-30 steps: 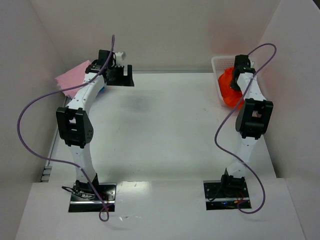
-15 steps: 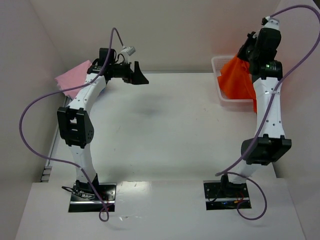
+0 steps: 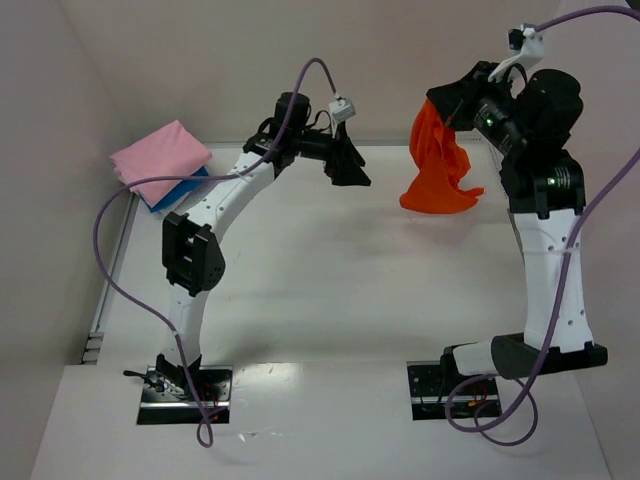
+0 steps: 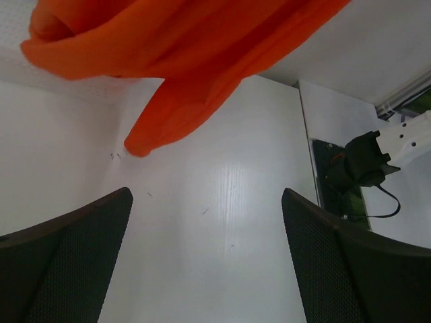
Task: Fold and stack the t-shirts
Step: Move the tshirt to the center of the board
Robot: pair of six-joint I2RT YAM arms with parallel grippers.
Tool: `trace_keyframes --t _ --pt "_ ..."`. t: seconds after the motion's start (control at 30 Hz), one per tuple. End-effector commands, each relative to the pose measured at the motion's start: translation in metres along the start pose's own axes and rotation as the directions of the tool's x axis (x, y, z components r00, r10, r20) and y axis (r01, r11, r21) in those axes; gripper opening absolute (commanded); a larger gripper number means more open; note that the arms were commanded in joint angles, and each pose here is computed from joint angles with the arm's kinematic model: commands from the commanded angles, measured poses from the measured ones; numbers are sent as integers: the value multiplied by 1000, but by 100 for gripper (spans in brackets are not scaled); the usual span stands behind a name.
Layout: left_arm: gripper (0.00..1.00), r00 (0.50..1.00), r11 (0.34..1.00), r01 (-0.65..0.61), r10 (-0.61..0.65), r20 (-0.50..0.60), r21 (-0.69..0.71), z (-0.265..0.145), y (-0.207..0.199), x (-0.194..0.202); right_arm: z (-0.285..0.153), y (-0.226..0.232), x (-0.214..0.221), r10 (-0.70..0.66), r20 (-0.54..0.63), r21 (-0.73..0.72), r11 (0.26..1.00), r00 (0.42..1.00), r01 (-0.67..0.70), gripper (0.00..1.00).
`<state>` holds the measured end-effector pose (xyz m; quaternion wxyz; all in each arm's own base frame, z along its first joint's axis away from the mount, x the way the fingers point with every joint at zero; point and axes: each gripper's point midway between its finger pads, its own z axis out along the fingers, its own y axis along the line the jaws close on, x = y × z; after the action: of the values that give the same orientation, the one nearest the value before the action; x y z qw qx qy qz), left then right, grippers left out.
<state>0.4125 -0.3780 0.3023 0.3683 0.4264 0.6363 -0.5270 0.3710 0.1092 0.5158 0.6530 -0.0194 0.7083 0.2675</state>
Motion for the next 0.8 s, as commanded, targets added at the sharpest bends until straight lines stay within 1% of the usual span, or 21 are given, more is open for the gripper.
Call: trace_keyframes --t 0.0,0.07,0.13,0.17,0.2,0.23,0.27,0.3,0.33,0.37,0.43,0.47,0.5,0.53,0.57,0.6,0.63,0.67,0.7,0.73,0.77 --pt "99 984 983 -175 172 51 57 31 -3 -15 -33 47 -34 -15 95 -169 985 995 31 5" --pt "99 979 977 -199 195 55 74 54 -8 -14 -46 63 -38 -5 96 -230 973 995 27 5" --pt "99 973 973 -223 217 76 68 64 -2 -22 -56 75 -41 -3 98 -273 961 995 30 5" --pt "99 971 970 -230 223 83 82 72 -7 -24 -57 75 -41 -3 98 -274 961 995 30 5" --pt "99 976 972 -210 203 74 110 85 -6 -15 -63 79 -43 -8 104 -288 957 995 37 5" --pt "99 977 969 -209 201 70 131 91 -9 -13 -63 79 -43 -8 104 -288 957 995 37 6" --pt "99 983 973 -181 177 40 142 96 -12 -7 -68 84 -41 -9 96 -303 952 995 38 6" --pt "99 967 957 -251 242 74 147 107 -19 -21 -72 88 -44 -14 103 -316 948 995 47 6" --pt "99 969 959 -244 236 66 146 111 -23 -21 -77 91 -44 -16 101 -325 945 995 48 6" --pt "99 956 946 -287 273 109 151 110 -36 -38 -81 93 -46 -19 109 -327 943 994 54 7" --pt "99 958 948 -278 263 111 152 115 -30 -33 -86 94 -45 -18 107 -326 944 994 52 7" --pt "95 956 945 -289 276 103 151 115 -28 -30 -84 91 -46 -15 114 -311 949 993 50 7" --pt "83 960 949 -275 263 91 152 111 -33 -31 -88 91 -48 -26 124 -299 952 992 62 7" --pt "56 960 951 -279 273 62 133 109 -30 -25 -87 87 -47 -29 122 -280 958 992 63 7" --pt "27 960 957 -278 275 51 82 106 -25 -29 -86 83 -49 -26 133 -255 965 991 60 7" --pt "7 967 964 -256 255 21 68 106 -22 -21 -85 80 -47 -33 130 -242 968 991 64 7" --pt "5 968 965 -251 252 -2 70 102 -25 -18 -84 74 -48 -38 135 -211 975 990 67 7" --pt "5 965 964 -261 261 -1 46 92 -27 -27 -82 68 -48 -33 135 -180 982 990 57 8" --pt "5 965 965 -258 259 -25 38 88 -28 -24 -82 65 -49 -45 145 -160 985 988 68 8" --pt "3 962 962 -271 271 -29 11 75 -31 -32 -83 62 -51 -54 153 -138 987 987 76 8" --pt "0 964 965 -260 259 -59 -14 75 -24 -24 -82 57 -50 -50 149 -115 991 988 68 8"
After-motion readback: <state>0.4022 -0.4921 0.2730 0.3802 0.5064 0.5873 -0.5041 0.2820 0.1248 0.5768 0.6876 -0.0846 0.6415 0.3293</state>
